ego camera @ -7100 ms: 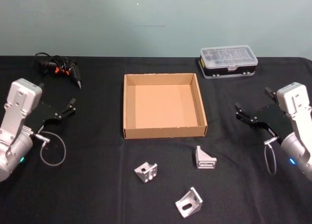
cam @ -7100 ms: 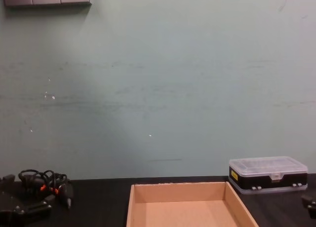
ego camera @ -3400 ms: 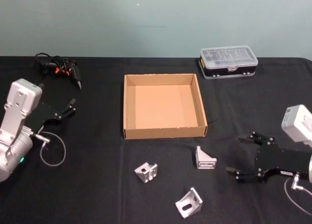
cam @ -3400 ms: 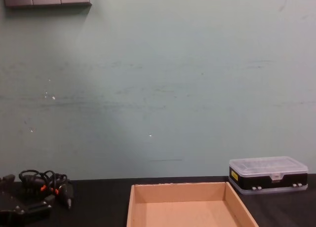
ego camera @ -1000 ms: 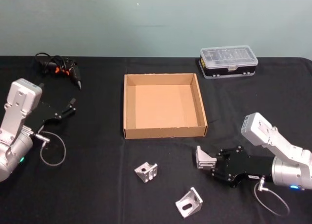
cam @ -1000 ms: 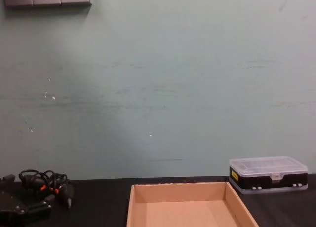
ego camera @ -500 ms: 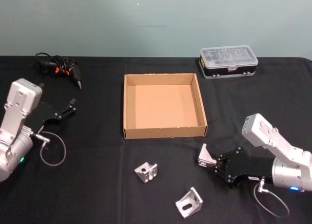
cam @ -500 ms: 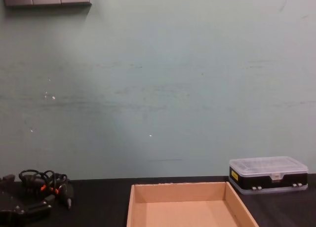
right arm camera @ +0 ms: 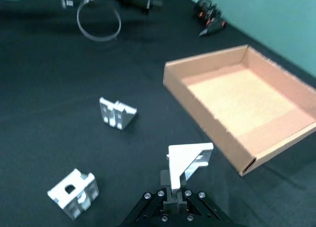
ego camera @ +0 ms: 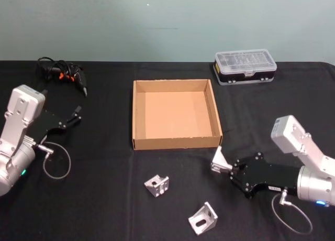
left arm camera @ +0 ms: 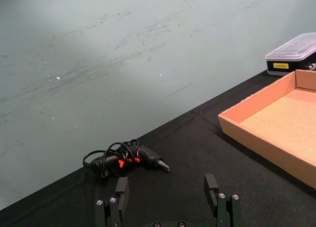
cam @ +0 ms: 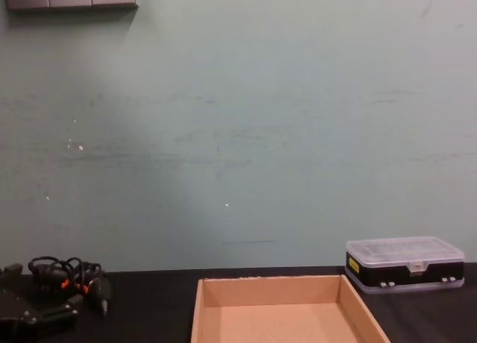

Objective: Use one hand to pick up the angle iron from the table and place it into the box.

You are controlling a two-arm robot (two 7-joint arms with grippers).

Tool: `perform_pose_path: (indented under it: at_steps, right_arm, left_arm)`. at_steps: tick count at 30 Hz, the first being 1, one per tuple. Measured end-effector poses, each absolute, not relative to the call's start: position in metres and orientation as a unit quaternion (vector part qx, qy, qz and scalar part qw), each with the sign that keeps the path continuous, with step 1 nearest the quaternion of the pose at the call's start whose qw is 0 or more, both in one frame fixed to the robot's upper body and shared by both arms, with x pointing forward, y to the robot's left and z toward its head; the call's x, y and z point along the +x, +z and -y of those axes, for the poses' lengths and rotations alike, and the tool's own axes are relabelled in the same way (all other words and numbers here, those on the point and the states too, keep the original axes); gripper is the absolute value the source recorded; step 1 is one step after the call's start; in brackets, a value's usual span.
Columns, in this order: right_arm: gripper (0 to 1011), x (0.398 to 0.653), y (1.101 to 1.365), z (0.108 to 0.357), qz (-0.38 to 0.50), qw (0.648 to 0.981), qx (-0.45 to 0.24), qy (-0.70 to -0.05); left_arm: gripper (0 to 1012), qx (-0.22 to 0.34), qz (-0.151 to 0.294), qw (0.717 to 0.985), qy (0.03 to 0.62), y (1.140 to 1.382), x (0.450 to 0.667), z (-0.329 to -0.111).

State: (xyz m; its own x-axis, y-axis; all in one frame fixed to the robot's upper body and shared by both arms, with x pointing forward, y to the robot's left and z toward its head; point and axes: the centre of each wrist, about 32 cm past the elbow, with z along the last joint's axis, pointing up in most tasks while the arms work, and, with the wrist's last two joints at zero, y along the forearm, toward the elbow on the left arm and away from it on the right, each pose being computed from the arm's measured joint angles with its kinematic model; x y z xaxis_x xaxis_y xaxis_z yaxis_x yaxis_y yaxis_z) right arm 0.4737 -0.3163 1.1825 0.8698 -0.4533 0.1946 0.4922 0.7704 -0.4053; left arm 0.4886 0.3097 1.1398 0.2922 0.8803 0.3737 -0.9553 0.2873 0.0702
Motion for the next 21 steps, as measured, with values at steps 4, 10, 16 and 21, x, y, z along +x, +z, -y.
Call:
perform_pose_path:
  at_steps: [4,10,16,21]
  right_arm:
    - [57,0.470,1.189,0.314,0.047,0.941,-0.212,-0.262]
    - [57,0.467,1.200,0.302,0.045,0.938,-0.183,-0.292]
    - [57,0.471,1.207,0.281,0.030,0.928,-0.164,-0.333]
    - [57,0.482,1.211,0.260,0.000,0.909,-0.165,-0.384]
  left_arm:
    - [1000,0.142,0.132,0.791,0.580,1.140,0.489,-0.310]
    - [1000,0.142,0.132,0.791,0.580,1.140,0.489,-0.310]
    - [1000,0.142,0.132,0.791,0.580,1.140,0.489,-0.310]
    - [1000,0.141,0.132,0.791,0.580,1.140,0.489,-0.310]
